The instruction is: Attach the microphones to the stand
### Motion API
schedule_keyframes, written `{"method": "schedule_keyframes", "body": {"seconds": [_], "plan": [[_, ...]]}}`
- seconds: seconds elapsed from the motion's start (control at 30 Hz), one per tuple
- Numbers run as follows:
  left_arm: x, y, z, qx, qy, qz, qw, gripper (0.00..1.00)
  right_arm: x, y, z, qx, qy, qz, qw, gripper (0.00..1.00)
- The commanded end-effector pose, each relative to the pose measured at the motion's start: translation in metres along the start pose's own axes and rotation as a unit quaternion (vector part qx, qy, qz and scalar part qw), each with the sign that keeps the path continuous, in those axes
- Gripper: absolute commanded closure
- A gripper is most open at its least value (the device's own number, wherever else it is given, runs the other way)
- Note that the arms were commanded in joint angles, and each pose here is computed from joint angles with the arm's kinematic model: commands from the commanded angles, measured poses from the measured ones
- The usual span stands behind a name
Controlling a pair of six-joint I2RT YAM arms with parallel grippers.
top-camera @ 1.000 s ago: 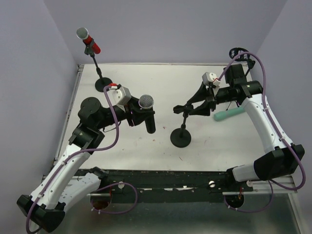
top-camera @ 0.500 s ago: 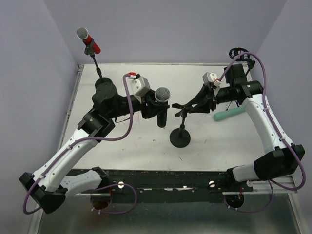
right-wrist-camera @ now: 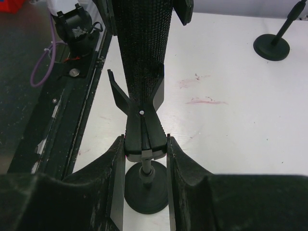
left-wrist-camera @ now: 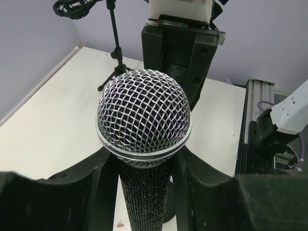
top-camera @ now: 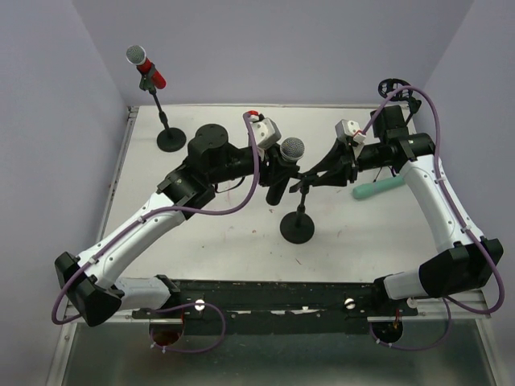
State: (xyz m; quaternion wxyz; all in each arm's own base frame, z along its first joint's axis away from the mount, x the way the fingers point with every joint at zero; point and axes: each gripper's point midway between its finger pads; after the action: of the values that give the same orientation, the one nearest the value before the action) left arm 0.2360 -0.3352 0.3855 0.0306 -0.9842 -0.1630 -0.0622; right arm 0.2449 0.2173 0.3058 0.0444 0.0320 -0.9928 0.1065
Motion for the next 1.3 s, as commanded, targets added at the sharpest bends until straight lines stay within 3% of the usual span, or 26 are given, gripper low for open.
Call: {"method": "schedule_keyframes", "body": {"seconds": [0.0, 0.37, 0.77, 0.87, 1.03, 1.27], "plan": [[0.005, 0.01, -0.017, -0.049, 0.018, -0.013, 0.999, 1.0, 0.014, 0.002, 0.004, 0.002, 0.021, -0.015, 1.0, 0.84], [-0.027, -0.006, -0.02, -0.095, -0.016, 0.036, 0.995, 1.0, 0.012, 0.002, 0.004, 0.005, 0.022, -0.011, 1.0, 0.84], [-0.005, 0.001, -0.014, -0.143, -0.018, -0.028, 0.989, 1.0, 0.014, 0.003, 0.003, 0.002, 0.024, -0.015, 1.0, 0.84], [-0.002, 0.001, -0.015, -0.148, -0.011, -0.036, 0.988, 1.0, 0.014, 0.003, 0.004, 0.004, 0.027, -0.015, 1.0, 0.78], [-0.001, 0.003, -0.017, -0.156, -0.006, -0.035, 0.987, 1.0, 0.014, 0.003, 0.005, 0.004, 0.027, -0.015, 1.0, 0.57], [-0.001, 0.008, -0.016, -0.162, -0.01, -0.03, 0.986, 1.0, 0.014, 0.003, 0.006, 0.005, 0.031, -0.016, 0.999, 0.44]]}}
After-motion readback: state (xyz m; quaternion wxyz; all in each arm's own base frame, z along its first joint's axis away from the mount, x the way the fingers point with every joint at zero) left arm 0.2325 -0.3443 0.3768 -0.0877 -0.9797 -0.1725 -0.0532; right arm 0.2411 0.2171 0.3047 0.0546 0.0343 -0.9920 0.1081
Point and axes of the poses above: each gripper's point midway between its finger pads, its own y axis out along the fingers, its own x axis along the line the jaws close on, z = x × y, and after that the axes turned 9 degrees about y, right-handed
